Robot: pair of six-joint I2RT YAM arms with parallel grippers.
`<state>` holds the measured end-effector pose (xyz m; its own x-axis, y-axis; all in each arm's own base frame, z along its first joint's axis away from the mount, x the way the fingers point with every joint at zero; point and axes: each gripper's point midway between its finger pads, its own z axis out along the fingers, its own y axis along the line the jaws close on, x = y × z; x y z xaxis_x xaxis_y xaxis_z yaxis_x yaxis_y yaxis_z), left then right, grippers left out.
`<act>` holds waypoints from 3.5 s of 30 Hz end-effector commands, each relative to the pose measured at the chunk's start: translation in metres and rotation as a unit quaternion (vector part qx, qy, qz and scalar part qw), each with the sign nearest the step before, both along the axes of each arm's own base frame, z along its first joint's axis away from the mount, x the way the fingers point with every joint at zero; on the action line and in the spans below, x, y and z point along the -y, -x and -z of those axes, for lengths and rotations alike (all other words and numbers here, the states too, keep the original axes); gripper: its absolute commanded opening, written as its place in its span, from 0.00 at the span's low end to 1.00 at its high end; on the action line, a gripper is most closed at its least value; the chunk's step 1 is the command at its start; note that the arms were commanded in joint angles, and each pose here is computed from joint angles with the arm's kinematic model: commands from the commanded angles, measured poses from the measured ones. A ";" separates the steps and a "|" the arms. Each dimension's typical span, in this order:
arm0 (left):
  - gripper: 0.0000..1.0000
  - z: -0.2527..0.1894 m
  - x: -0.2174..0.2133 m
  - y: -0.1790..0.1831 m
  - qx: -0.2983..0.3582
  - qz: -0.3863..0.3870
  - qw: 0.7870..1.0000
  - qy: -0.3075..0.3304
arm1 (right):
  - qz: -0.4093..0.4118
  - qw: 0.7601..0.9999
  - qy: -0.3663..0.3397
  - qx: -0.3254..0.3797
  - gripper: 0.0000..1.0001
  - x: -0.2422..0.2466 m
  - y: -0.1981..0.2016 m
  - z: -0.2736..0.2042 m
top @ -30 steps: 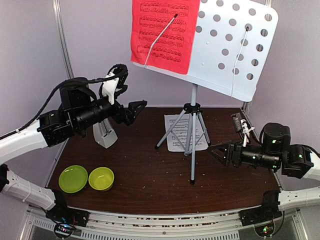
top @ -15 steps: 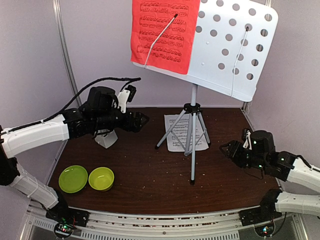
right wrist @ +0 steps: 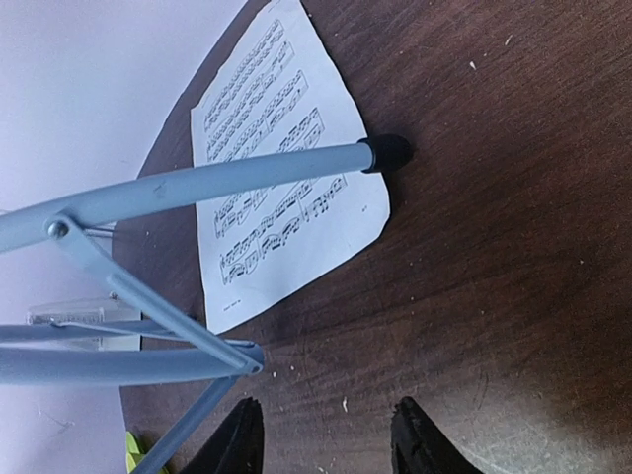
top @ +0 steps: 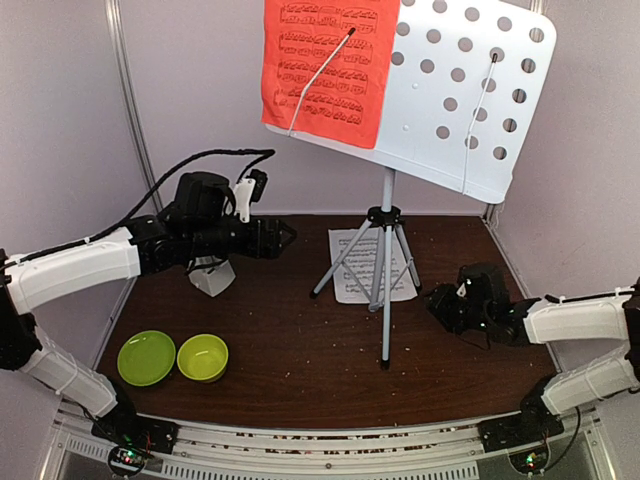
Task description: Set up the instrument practice props
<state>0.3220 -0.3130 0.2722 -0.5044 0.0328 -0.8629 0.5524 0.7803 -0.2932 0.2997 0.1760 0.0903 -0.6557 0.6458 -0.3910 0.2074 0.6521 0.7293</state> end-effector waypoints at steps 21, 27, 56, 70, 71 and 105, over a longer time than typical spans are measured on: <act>0.82 -0.031 -0.023 0.006 0.055 -0.016 0.998 -0.015 | 0.097 0.994 -0.051 -0.025 0.36 0.008 -0.082 0.046; 0.82 -0.031 -0.025 0.005 0.059 -0.019 0.998 -0.025 | 0.104 0.993 -0.042 -0.035 0.33 0.008 -0.091 0.053; 0.78 -0.003 -0.020 0.008 0.053 0.022 0.997 -0.047 | 0.022 0.996 -0.021 -0.084 0.00 -0.001 -0.040 0.046; 0.79 0.087 0.002 0.063 0.029 0.118 0.987 -0.108 | -0.060 0.991 -0.043 -0.109 0.01 -0.039 0.004 0.043; 0.79 0.094 0.002 0.064 0.017 0.115 0.988 -0.102 | -0.065 0.991 -0.048 -0.111 0.01 -0.045 0.007 0.043; 0.58 0.224 0.054 0.067 -0.343 -0.005 0.932 0.119 | -0.091 0.983 -0.061 -0.147 0.00 -0.082 0.045 0.064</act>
